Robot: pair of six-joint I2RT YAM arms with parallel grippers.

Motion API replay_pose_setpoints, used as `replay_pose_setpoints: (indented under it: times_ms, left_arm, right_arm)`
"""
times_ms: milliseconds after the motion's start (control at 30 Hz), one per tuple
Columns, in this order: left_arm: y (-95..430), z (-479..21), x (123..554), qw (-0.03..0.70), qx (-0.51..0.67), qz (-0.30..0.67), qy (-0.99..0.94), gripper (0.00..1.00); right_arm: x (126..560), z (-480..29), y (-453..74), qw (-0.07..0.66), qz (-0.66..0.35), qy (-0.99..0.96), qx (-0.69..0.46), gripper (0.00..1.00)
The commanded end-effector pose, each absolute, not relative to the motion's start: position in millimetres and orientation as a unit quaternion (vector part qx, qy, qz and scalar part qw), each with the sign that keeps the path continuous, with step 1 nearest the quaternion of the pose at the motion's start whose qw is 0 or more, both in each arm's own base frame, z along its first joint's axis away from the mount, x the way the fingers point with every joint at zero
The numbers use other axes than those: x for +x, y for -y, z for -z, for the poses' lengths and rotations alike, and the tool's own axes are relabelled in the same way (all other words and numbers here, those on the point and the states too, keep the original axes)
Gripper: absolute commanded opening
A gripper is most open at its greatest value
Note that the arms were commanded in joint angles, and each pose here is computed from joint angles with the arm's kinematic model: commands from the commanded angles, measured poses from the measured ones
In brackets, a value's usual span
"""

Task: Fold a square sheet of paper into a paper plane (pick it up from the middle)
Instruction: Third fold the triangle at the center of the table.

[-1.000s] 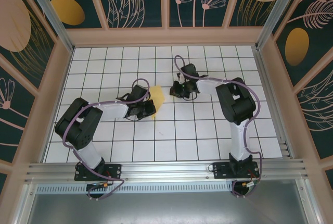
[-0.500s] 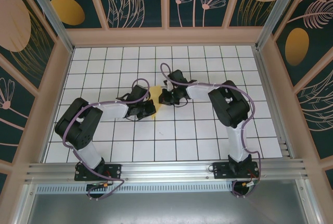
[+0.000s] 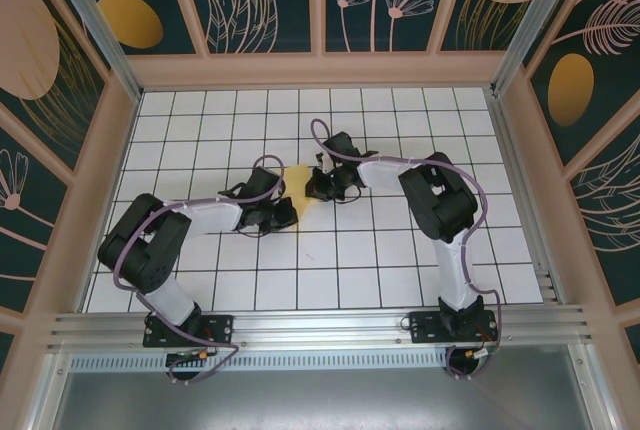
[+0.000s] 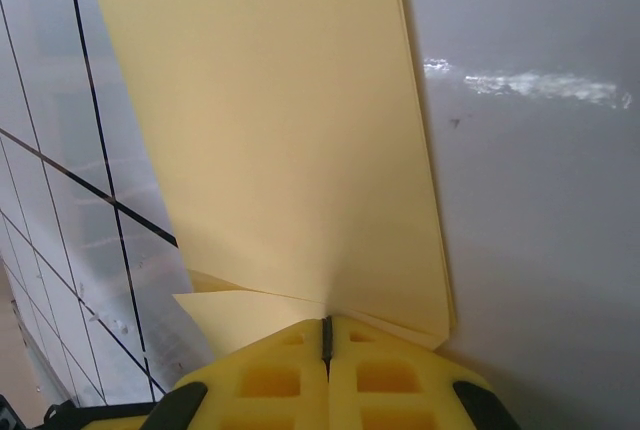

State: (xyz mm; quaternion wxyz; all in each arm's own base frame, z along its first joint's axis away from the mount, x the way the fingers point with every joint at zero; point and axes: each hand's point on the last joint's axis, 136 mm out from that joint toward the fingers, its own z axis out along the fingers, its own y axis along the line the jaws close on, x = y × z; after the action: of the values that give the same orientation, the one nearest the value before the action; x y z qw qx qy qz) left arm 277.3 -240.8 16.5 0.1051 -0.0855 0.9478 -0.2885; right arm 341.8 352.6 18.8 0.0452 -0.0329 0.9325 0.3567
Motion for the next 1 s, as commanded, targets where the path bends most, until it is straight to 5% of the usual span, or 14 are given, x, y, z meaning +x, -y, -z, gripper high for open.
replay_pose_setpoints:
  times_ms: [0, 433, 767, 967]
  left_arm:
    - [242.4, -18.2, 259.2, 0.082, -0.065, 0.297, -0.949, 0.08]
    - [226.4, -21.1, 252.8, 0.089, -0.031, 0.241, -0.966, 0.12]
    - [247.9, -68.4, 291.0, 0.174, -0.057, 0.305, -0.934, 0.24]
    - [267.4, -79.7, 299.3, 0.181, -0.047, 0.355, -0.916, 0.27]
  right_arm:
    - [345.7, 15.0, -331.3, 0.033, -0.305, -0.952, 0.001, 0.0]
    - [354.1, -1.8, -328.0, 0.054, -0.297, -0.953, 0.009, 0.0]
    - [345.9, -12.1, -271.8, 0.073, -0.244, -0.956, 0.146, 0.0]
    - [340.9, -51.4, -271.4, 0.105, -0.297, -0.933, 0.172, 0.0]
